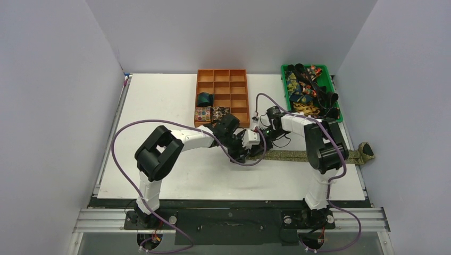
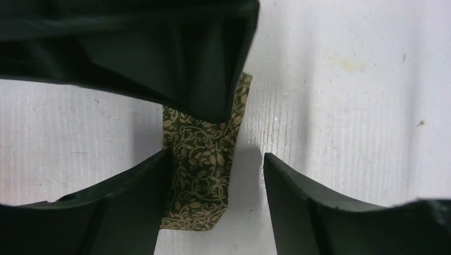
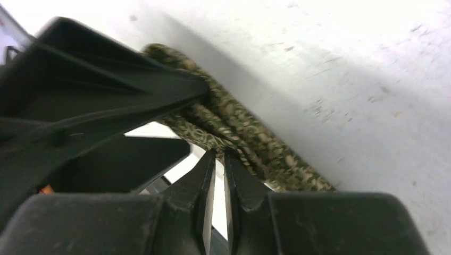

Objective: Roll the ties
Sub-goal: Roll the tie at the center of the board.

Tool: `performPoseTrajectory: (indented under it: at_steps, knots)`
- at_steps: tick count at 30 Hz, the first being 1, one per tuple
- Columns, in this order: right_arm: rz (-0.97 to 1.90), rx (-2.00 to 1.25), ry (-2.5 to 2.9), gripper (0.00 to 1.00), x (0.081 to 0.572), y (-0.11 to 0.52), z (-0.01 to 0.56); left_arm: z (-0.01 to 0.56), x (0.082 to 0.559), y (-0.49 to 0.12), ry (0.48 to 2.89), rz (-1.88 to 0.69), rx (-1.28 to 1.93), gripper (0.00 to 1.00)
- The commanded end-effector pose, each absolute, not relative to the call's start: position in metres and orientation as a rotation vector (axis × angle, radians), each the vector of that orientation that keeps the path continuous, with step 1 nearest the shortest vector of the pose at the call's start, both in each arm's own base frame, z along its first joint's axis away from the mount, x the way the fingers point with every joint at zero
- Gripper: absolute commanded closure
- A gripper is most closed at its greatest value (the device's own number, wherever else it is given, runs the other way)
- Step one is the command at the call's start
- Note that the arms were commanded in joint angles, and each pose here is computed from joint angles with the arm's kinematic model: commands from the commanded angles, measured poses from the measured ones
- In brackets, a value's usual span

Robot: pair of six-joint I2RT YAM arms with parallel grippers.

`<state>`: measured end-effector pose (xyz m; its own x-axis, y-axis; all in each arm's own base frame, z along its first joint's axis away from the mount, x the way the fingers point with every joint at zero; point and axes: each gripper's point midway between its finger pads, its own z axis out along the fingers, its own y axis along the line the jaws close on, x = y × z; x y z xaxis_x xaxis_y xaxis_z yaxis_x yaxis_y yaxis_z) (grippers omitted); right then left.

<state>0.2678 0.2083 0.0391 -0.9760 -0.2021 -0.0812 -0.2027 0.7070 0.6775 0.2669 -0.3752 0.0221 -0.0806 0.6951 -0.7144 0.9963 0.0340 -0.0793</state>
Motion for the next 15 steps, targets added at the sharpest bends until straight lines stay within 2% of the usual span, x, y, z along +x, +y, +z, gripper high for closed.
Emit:
performPoseTrajectory:
  at_steps: [1,2,4,7,12,15]
  knots:
    - [0.948,-0.373,2.993,0.94,0.273,0.196,0.002,0.022,0.280,-0.361,1.957,-0.857,1.553,0.33]
    - [0.856,-0.401,3.004,0.94,0.276,0.188,-0.004,0.030,0.276,-0.358,1.936,-0.905,1.526,0.24]
    - [0.760,-0.418,3.027,0.95,0.277,0.178,-0.011,0.045,0.282,-0.351,1.889,-0.948,1.436,0.16]
    - [0.689,-0.424,3.052,0.95,0.276,0.170,-0.016,0.054,0.286,-0.339,1.778,-0.927,1.417,0.13]
    - [0.752,-0.471,3.004,0.94,0.277,0.180,-0.002,0.060,0.282,-0.339,1.640,-0.828,1.531,0.11]
    - [0.873,-0.492,2.933,0.92,0.279,0.195,0.019,0.067,0.288,-0.353,1.592,-0.778,1.579,0.01]
